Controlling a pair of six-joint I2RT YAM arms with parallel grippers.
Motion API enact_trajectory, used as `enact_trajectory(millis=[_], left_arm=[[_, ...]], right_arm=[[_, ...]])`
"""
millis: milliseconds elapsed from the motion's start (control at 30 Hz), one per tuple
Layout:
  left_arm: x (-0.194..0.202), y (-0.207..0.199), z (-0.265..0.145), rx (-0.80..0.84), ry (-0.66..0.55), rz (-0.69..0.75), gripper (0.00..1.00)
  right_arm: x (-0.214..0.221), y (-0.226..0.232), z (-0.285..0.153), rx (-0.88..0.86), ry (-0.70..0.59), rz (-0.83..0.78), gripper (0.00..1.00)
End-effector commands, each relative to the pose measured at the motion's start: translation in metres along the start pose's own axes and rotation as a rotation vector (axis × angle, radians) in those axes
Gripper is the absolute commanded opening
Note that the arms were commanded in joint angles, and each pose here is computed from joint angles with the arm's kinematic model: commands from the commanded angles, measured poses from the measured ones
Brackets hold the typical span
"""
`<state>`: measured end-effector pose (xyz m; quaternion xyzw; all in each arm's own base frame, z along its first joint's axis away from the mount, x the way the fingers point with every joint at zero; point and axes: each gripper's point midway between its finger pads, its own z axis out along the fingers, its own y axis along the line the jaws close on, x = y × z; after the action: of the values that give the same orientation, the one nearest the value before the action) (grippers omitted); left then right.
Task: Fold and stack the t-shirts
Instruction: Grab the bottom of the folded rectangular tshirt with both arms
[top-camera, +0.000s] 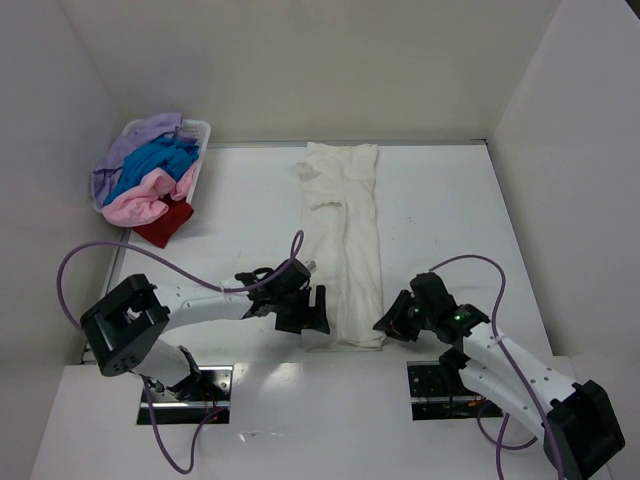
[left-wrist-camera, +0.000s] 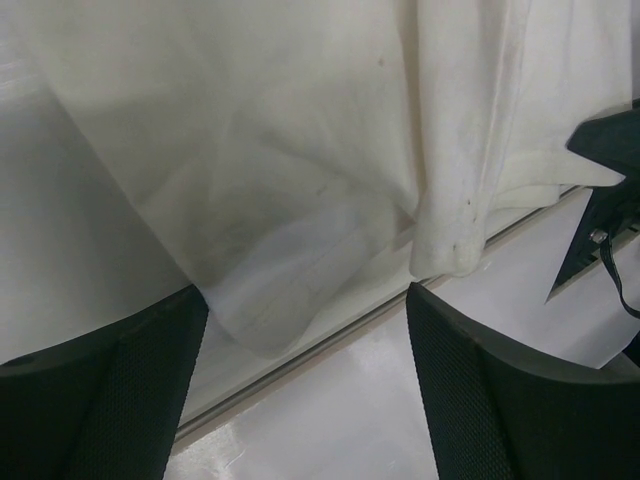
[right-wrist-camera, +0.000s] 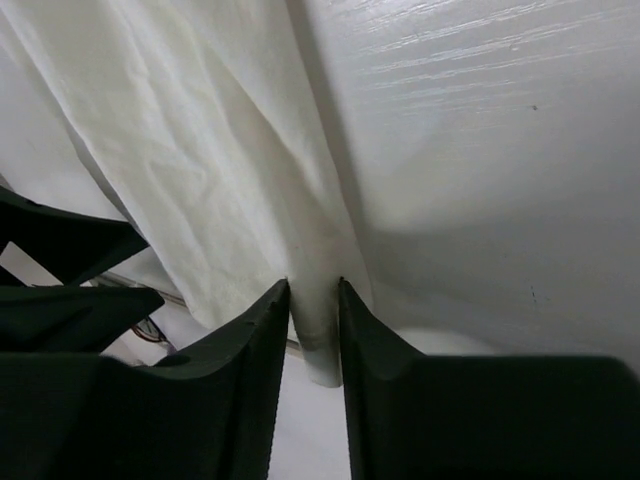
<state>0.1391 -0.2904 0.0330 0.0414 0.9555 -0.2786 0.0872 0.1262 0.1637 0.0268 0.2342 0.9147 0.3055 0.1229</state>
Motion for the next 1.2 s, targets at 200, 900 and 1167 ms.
enact_trajectory(millis=[200,900,1167], left_arm=[[0.017,0.02,-0.003,-0.067,0.039,-0.063,0.77],[0.016,0.024,0.0,-0.123,0.024,-0.062,0.0],[-0.012,-0.016,-0.039,-0.047,-0.063,-0.014,0.0]], right_arm=[[0.003,0.018,0.004,-0.066,0.014,-0.011,0.22],[-0.01,0.049,0.01,-0.014,-0.032,-0.072,0.0],[-0.029,0.082,-0.003,-0.029,-0.09,-0.097,0.0]])
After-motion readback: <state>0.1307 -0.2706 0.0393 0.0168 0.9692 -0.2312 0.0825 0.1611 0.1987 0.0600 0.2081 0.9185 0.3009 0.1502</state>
